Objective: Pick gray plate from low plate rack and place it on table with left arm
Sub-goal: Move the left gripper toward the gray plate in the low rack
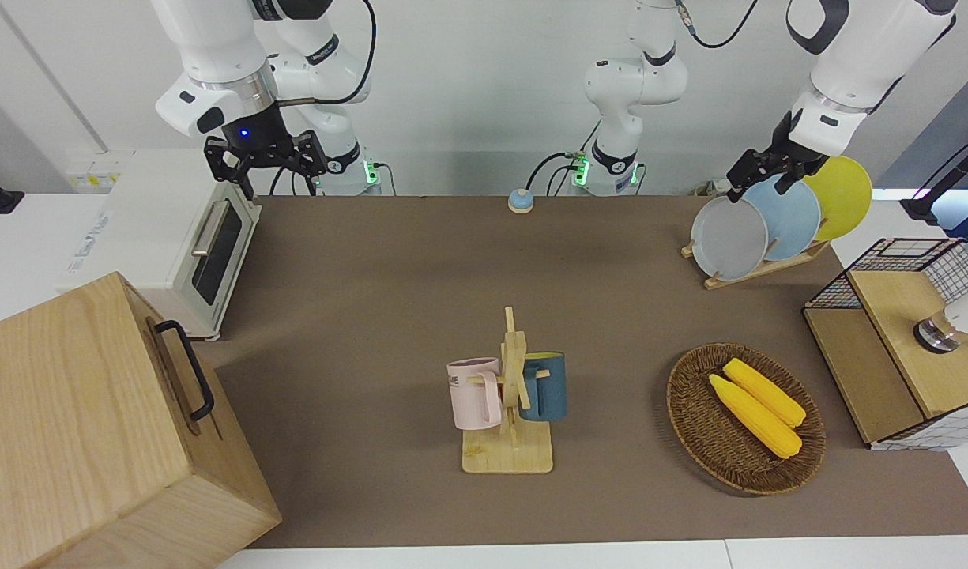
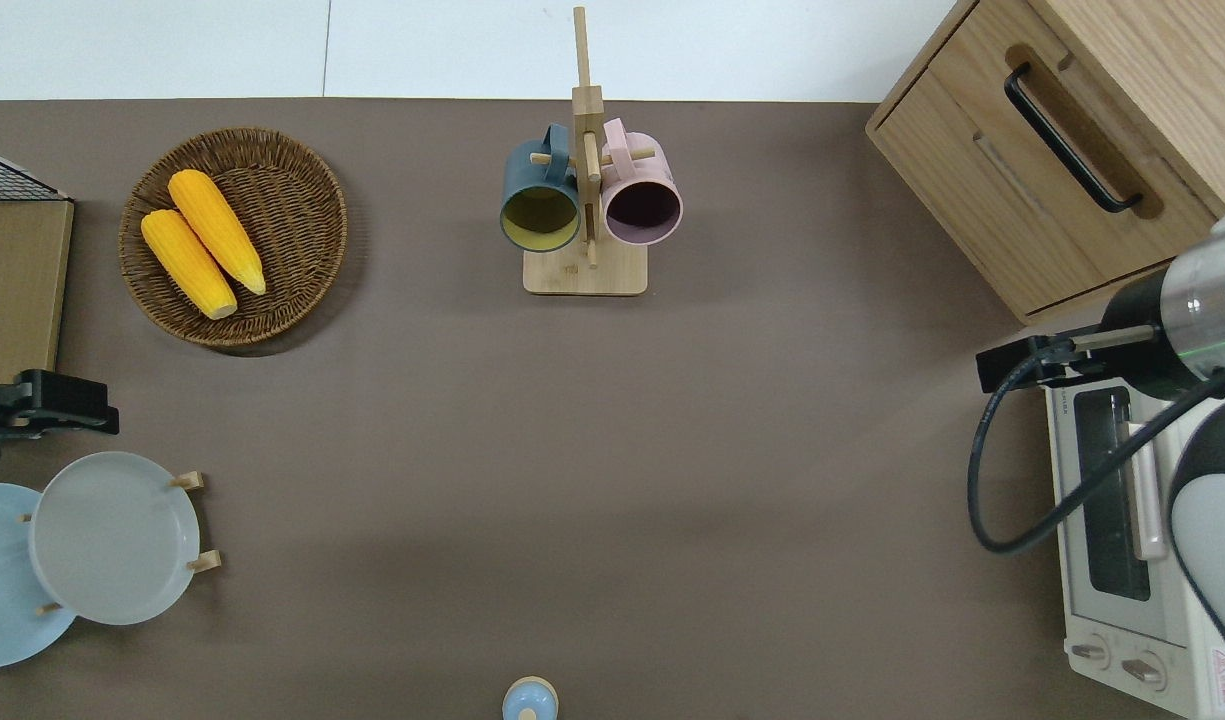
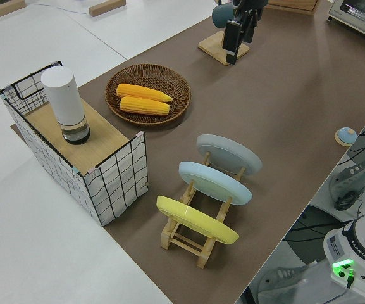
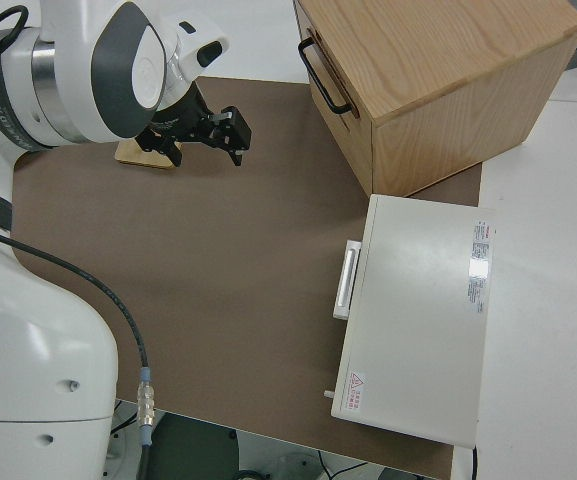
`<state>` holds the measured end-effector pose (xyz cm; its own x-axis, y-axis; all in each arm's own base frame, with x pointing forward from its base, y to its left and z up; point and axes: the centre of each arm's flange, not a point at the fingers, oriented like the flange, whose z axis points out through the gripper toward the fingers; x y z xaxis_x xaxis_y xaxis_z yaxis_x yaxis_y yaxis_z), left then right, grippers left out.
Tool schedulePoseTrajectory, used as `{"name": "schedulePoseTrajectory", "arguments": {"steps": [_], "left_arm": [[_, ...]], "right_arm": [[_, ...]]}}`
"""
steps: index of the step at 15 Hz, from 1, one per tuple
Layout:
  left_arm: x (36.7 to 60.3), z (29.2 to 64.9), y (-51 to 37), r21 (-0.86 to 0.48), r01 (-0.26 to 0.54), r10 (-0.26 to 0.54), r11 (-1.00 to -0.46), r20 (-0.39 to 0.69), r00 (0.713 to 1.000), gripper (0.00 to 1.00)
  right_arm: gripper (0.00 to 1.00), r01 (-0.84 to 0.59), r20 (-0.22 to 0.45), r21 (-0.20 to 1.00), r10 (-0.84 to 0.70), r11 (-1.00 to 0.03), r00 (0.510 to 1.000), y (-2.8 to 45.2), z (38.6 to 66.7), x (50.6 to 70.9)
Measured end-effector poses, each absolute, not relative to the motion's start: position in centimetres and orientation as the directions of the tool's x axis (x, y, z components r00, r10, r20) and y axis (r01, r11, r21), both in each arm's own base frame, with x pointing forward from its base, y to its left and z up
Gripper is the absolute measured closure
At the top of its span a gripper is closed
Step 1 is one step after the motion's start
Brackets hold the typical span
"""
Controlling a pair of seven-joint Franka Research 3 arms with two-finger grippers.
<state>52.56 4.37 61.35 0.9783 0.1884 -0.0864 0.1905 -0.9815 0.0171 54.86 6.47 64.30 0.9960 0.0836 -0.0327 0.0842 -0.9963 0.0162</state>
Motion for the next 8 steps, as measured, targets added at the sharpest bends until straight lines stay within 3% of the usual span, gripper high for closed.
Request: {"name": "schedulePoseTrajectory", "arguments": {"steps": [8], "left_arm": [[53.2,59.4,4.4,-0.043,0.216,0.22,-0.975,-0.123,0.968,0.01]], "right_arm": [[0.01,0.084,-0.033,0.016,0.084,-0.996,0.996,6.5,64.3,54.9]]}}
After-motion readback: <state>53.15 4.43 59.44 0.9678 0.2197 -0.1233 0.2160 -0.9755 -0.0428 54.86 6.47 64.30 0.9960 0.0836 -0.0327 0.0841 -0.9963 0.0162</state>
